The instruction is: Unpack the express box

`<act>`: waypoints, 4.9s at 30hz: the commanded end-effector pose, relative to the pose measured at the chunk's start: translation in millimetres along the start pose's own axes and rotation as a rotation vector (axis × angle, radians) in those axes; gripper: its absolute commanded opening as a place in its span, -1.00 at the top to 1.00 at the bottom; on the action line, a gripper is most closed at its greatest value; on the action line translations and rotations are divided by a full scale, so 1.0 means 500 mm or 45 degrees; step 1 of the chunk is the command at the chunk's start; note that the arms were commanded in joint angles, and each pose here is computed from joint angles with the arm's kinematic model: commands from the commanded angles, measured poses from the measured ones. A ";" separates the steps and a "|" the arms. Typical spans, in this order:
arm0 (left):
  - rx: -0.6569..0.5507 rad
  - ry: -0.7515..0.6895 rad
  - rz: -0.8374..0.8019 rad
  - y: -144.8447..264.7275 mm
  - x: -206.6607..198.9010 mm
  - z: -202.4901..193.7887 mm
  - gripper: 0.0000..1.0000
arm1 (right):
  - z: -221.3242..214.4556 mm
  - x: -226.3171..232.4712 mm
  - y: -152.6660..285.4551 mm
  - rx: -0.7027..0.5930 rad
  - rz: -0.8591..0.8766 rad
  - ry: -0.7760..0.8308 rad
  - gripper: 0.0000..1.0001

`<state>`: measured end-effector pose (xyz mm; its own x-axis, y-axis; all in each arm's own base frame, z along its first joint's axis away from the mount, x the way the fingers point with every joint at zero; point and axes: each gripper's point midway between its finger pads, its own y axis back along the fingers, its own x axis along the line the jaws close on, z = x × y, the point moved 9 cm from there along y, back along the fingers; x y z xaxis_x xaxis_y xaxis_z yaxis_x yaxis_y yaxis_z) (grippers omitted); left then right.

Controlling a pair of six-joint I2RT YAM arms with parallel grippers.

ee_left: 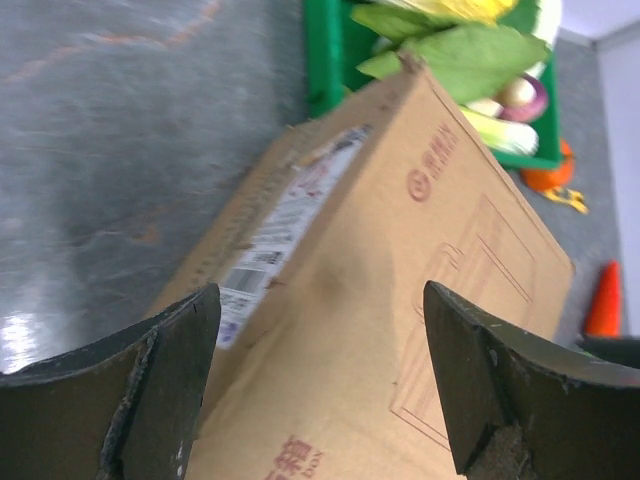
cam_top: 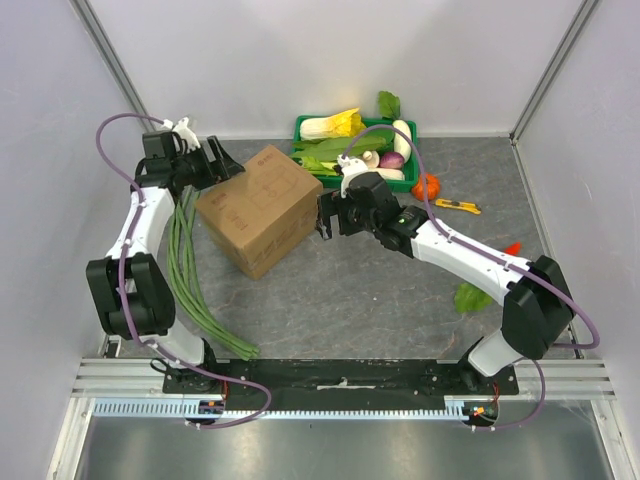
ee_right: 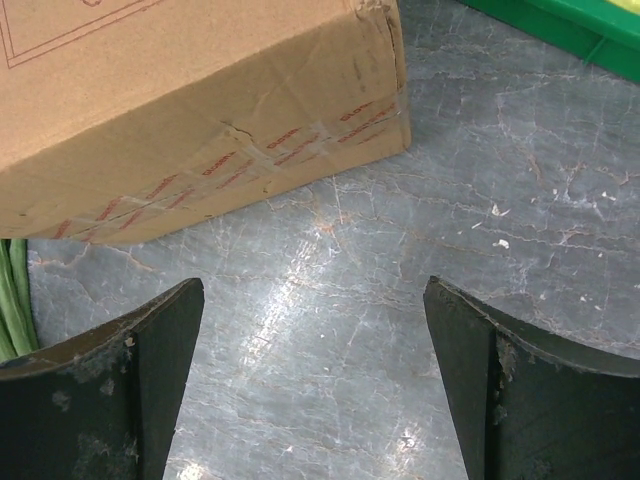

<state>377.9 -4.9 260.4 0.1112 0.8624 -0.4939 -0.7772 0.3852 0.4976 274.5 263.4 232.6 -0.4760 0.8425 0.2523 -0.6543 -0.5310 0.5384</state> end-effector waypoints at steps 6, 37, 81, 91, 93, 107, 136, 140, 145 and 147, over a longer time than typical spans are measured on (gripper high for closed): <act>0.084 0.127 -0.256 0.025 -0.034 -0.078 -0.75 | 0.047 0.008 0.013 -0.127 0.002 0.063 -0.96; -0.005 0.332 -0.278 0.187 -0.104 -0.192 -0.01 | 0.074 0.054 0.020 -0.046 0.133 -0.173 -0.51; 0.040 0.469 0.007 0.147 -0.067 -0.172 -0.40 | -0.104 -0.136 0.112 0.142 -0.733 -0.136 -0.08; 0.047 0.434 -0.174 0.140 -0.099 -0.176 -0.43 | -0.031 -0.172 0.212 -0.090 -1.070 -0.112 -0.56; 0.057 0.422 -0.222 0.133 -0.109 -0.179 -0.44 | -0.010 -0.168 0.231 -0.150 -1.058 -0.120 -0.68; 0.291 0.299 -0.330 0.039 -0.196 -0.244 -0.50 | -0.013 -0.075 0.147 0.054 -0.322 -0.145 -0.85; 0.052 0.077 0.064 0.124 -0.195 -0.099 -0.84 | 0.103 -0.057 0.124 -0.158 -0.252 -0.225 -0.96; -0.030 0.014 0.069 0.145 -0.209 -0.062 -0.95 | 0.151 -0.114 0.174 -0.339 -0.470 -0.353 -0.96; -0.062 -0.034 0.064 0.150 -0.220 -0.028 -0.96 | 0.143 -0.256 0.162 -0.332 -0.693 -0.693 -0.79; -0.064 -0.057 0.060 0.148 -0.222 -0.022 -0.95 | 0.135 -0.288 0.150 -0.332 -0.756 -0.815 -0.76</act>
<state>294.1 -81.0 332.4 0.0668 0.8607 -0.5047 -0.7914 0.3537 0.4985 317.2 133.6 311.1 0.1179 0.9162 0.3830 -0.8833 -0.0795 0.4620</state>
